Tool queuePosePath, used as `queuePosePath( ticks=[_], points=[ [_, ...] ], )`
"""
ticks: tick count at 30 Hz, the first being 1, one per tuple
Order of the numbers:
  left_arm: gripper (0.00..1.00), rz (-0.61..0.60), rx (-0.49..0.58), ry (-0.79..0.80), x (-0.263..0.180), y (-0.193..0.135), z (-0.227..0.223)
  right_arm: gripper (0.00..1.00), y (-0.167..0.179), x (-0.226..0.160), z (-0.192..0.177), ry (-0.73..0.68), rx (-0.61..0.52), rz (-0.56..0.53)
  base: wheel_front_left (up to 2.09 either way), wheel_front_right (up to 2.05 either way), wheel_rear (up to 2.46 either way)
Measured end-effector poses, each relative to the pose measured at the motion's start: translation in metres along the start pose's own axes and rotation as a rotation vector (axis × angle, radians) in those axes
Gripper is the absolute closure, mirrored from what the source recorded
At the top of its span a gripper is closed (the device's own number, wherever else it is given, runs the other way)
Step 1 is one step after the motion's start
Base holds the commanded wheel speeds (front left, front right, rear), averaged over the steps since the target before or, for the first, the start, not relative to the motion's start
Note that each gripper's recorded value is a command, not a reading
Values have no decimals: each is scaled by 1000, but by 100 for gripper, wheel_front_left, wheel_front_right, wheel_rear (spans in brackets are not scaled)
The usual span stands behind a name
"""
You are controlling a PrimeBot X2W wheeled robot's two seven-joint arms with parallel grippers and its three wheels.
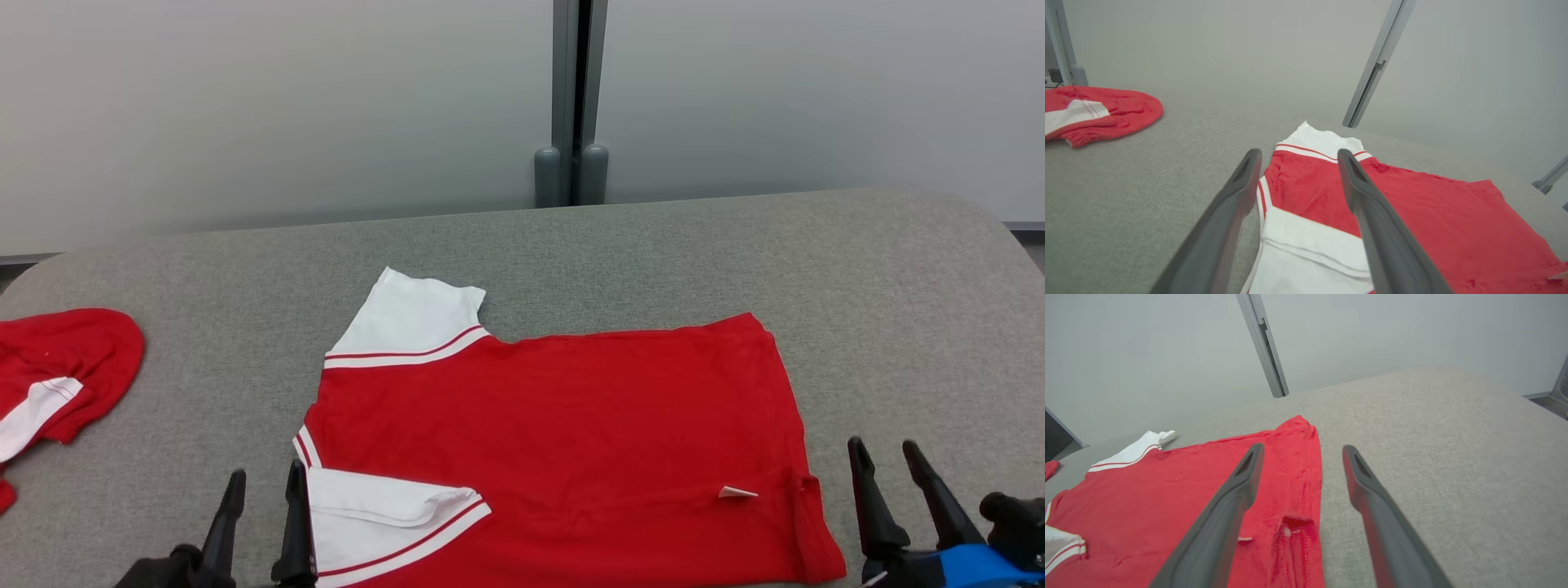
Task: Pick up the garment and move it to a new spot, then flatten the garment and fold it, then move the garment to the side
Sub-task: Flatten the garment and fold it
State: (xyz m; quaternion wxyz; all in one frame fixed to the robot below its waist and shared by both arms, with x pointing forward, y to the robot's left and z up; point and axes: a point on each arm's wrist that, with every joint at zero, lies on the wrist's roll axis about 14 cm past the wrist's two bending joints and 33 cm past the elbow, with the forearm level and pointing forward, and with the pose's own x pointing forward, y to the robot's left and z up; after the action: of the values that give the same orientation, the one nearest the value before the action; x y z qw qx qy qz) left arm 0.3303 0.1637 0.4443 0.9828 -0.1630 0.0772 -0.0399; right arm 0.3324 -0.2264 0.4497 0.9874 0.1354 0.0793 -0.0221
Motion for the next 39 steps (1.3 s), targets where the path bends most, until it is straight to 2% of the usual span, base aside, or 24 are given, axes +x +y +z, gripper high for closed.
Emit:
queuePosePath(
  ticks=[5,12,22,26,39],
  points=[
    [0,-56,69,-139,17,-22,41,0,21,12,41,-171,-33,48,0,0,0],
    [0,-57,135,-239,25,-31,69,0,48,16,61,-266,-65,104,0,0,0],
    [0,12,263,-212,22,-13,60,0,73,15,47,-239,-121,161,0,0,0],
    [0,44,260,-179,19,-2,51,0,71,13,39,-218,-140,152,0,0,0],
    [0,29,252,-143,20,-1,40,0,62,13,31,-187,-143,127,0,0,0]
  ],
)
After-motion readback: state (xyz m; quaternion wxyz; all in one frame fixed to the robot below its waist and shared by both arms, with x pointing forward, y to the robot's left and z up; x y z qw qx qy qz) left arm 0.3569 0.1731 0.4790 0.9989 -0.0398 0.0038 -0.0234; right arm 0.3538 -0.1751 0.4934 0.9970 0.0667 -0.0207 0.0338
